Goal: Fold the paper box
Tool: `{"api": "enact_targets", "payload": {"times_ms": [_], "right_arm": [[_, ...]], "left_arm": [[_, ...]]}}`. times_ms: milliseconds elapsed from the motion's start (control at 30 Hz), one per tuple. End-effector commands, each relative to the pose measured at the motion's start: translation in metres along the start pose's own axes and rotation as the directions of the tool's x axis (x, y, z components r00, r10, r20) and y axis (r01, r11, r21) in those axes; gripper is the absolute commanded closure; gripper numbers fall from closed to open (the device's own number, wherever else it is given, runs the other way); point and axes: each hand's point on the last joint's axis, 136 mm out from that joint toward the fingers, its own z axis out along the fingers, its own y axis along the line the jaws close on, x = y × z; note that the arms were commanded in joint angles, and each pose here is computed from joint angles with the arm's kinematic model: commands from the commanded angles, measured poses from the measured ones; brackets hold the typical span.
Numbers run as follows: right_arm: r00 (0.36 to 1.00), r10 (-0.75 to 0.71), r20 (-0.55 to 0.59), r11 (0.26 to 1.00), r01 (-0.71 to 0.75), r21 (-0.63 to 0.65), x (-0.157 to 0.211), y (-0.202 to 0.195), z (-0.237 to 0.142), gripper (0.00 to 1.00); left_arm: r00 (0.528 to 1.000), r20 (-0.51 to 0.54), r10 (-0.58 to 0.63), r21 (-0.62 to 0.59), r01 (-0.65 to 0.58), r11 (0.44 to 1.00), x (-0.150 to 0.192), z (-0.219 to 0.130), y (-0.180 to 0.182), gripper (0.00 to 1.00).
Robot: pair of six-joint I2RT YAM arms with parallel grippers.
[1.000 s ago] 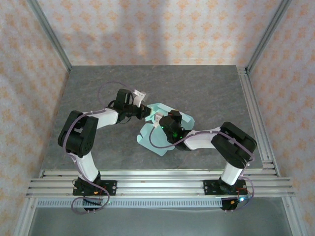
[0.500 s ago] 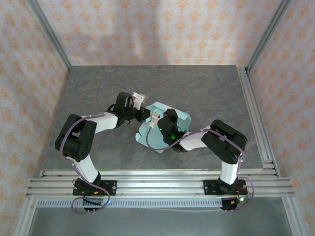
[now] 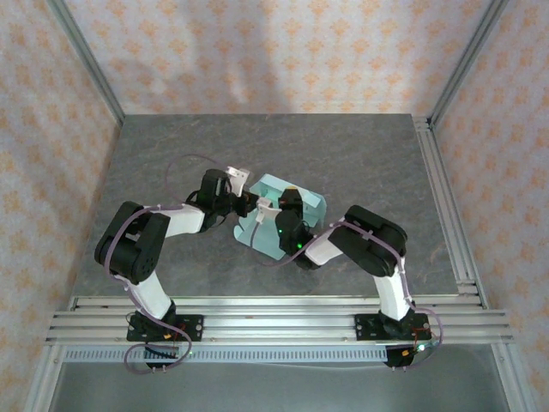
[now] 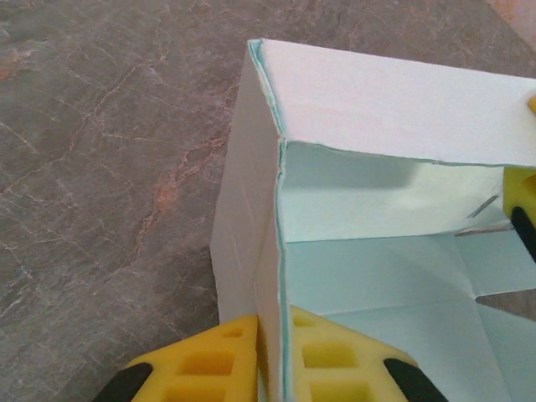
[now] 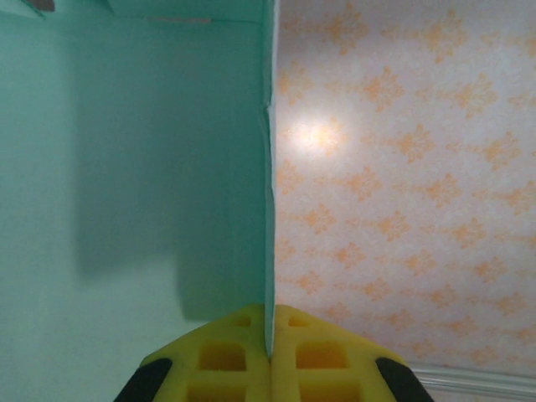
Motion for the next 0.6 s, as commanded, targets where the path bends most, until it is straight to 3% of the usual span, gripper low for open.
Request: {"api": "enact_targets", "payload": {"times_ms": [0,167,567], "right_arm": [[1.000,-0.002,-0.022,0.998,0.004,0.067,0.000,-0.009,0.001,1.00],[1.000,0.001,-0.009,0.998,-0.001,0.057,-0.003,-0.004,-0.005,1.00],[0.999,0.021,0.040,1.000,-0.021,0.006,-0.013,-0.004,-0.008,1.00]], "left_arm": [[0.997,-0.067,-0.034,0.033,0.037,0.999,0.026,-0.003,-0.011,0.88],[0.997,-0.064,-0.049,0.007,0.049,0.999,0.032,-0.003,-0.006,0.87],[0.999,-0.030,-0.029,-0.042,0.028,0.999,0.019,-0.014,-0.004,0.74]]}}
